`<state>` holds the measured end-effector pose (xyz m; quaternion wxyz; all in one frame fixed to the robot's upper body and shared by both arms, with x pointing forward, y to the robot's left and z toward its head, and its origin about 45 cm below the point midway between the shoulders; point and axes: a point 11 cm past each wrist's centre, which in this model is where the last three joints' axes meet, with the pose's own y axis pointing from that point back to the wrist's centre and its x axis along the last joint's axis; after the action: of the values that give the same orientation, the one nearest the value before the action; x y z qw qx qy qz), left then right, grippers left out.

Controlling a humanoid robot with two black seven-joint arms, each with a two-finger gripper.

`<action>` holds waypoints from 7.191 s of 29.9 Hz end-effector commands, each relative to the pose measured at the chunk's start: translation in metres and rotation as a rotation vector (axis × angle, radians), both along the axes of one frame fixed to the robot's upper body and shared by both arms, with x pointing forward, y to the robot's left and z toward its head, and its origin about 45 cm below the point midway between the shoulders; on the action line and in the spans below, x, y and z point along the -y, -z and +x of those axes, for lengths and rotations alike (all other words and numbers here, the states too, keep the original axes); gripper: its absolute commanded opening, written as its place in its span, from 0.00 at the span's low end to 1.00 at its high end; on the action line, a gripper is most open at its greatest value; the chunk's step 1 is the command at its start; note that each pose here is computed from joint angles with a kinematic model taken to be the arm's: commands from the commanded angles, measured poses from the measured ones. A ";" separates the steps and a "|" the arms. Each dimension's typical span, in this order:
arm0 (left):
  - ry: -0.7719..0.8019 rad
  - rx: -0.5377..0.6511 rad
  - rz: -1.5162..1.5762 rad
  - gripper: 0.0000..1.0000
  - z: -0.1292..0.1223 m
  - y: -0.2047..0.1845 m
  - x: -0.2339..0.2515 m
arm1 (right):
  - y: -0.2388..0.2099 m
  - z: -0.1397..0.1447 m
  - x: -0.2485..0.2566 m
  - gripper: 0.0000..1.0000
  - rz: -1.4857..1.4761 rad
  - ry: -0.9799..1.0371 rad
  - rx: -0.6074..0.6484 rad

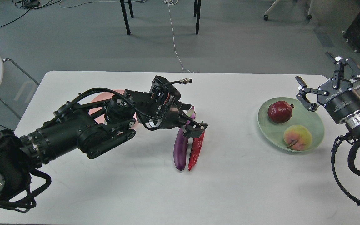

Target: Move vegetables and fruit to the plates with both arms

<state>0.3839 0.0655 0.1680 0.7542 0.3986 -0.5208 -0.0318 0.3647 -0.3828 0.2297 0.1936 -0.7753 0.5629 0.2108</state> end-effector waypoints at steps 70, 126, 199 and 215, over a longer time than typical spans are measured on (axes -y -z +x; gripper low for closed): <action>-0.533 -0.071 0.190 0.29 0.031 0.005 -0.230 | 0.024 -0.014 -0.007 0.97 0.015 -0.011 -0.057; -0.104 -0.082 -0.045 0.99 -0.035 0.018 0.011 | 0.032 -0.022 -0.002 0.97 0.015 -0.007 -0.078; -0.396 0.041 0.325 0.84 0.040 0.009 -0.183 | 0.035 -0.022 -0.005 0.97 0.020 -0.007 -0.082; -0.404 0.034 -0.222 0.98 0.052 -0.062 -0.092 | 0.035 -0.021 -0.006 0.97 0.010 -0.004 -0.084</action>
<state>0.4363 0.2021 0.1988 0.7120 0.5145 -0.4640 0.1139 0.3430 -0.3787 0.1962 0.1764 -0.7668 0.5658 0.2463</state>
